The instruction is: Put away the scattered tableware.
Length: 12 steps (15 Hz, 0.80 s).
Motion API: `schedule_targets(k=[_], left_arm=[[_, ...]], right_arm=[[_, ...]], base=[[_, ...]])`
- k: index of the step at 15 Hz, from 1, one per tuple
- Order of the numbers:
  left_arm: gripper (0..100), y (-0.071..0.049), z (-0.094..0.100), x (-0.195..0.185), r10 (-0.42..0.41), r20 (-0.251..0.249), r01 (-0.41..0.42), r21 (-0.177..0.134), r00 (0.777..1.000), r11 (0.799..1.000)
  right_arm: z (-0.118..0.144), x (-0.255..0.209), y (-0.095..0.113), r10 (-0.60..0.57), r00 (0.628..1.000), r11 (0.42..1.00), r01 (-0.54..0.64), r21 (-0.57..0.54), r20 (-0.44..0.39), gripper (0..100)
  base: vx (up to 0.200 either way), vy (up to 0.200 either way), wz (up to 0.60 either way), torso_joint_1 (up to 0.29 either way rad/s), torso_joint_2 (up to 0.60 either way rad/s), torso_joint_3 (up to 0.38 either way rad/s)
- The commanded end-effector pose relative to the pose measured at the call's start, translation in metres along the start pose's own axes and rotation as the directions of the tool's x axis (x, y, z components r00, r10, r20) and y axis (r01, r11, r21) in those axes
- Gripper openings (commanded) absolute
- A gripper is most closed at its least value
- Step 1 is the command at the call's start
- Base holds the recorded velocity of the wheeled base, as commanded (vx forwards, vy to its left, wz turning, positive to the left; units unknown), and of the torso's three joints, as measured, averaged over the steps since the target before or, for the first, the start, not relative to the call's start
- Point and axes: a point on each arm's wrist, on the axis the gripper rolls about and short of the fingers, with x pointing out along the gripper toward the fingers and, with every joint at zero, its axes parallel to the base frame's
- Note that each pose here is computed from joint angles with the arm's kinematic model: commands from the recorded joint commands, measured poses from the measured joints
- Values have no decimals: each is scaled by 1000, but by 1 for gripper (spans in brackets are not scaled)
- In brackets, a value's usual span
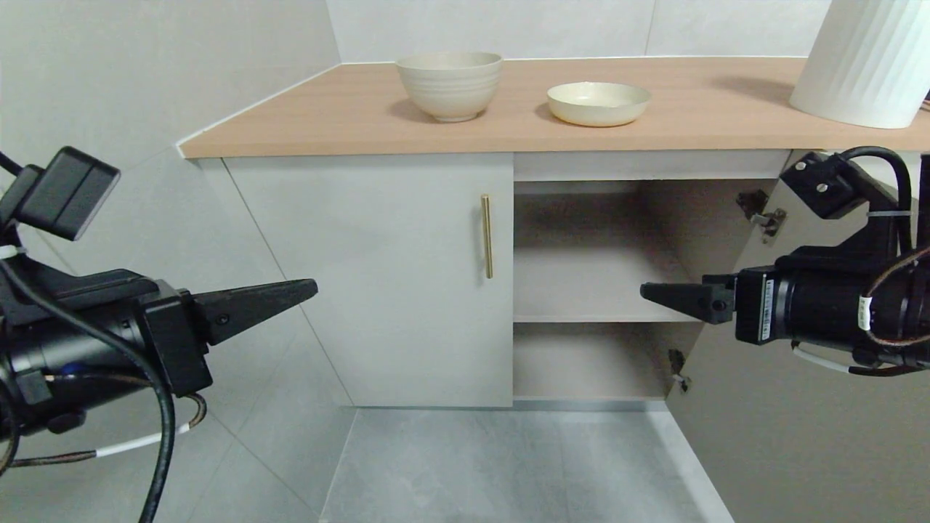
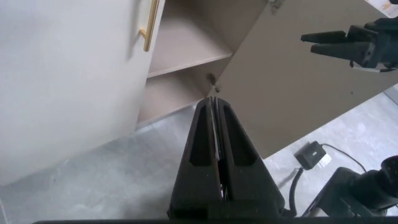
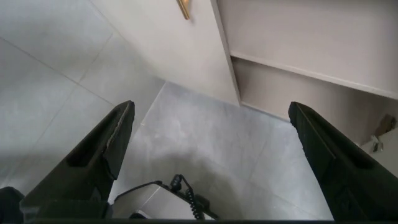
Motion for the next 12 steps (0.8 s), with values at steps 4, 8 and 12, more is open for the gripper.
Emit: schedule_targets(k=[4,8,12], left_arm=[[0,0,0,0,-5,-2,5,-2,1000,1000],[0,-1,1,-1,-22,0,22,-1,1000,1000],[0,-1,0,-1,-24,-1,24,-3,1000,1000]], right_arm=[[3,-7,2,7,1000,1000,-7,-2,21,100],[1,-9,5,26,999,1000,-26,-7,18,100],[0,-15,5,37,999,999,-37,-9,23,100]], base=[[100,0,0,1,0,4],[200,0,0,1,0,2],[200,0,0,2,4,1]])
